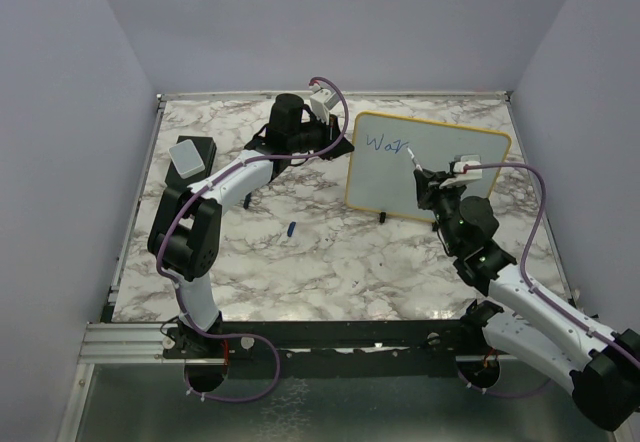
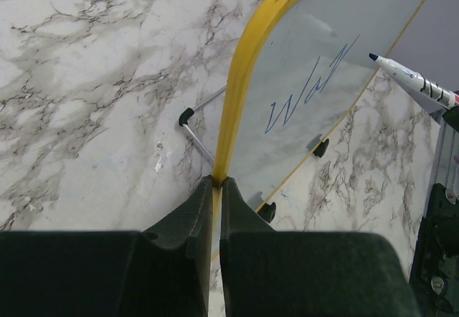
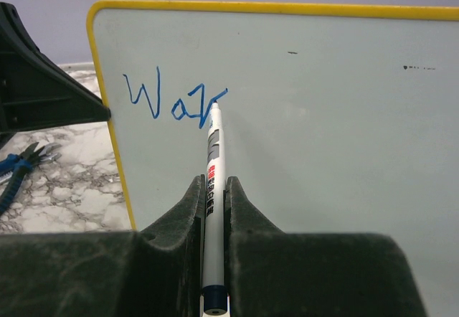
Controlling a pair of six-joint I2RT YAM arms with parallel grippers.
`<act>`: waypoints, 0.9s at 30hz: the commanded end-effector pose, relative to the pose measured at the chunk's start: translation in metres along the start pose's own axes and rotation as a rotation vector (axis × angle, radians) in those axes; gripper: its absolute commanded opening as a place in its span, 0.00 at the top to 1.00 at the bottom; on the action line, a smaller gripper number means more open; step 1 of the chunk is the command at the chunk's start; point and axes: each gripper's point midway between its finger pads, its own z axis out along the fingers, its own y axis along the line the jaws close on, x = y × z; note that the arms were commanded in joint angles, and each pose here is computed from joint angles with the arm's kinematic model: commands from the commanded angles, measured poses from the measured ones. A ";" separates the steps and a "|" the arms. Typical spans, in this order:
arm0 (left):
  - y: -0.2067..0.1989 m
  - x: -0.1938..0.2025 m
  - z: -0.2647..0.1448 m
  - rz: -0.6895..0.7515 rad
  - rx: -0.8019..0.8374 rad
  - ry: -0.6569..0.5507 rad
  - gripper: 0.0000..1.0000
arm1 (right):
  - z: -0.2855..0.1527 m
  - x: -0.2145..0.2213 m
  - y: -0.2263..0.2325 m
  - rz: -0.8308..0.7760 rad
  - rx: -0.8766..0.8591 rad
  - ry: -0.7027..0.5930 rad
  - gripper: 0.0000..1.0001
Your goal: Write a sentence on the whiteboard
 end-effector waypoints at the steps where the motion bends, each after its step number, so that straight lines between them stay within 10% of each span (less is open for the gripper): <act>1: -0.021 -0.021 -0.009 0.047 0.042 -0.034 0.94 | 0.000 0.011 -0.009 0.002 0.048 0.026 0.99; 27: -0.020 -0.021 -0.008 0.048 0.044 -0.034 0.94 | -0.008 0.044 -0.019 0.016 0.092 0.113 0.99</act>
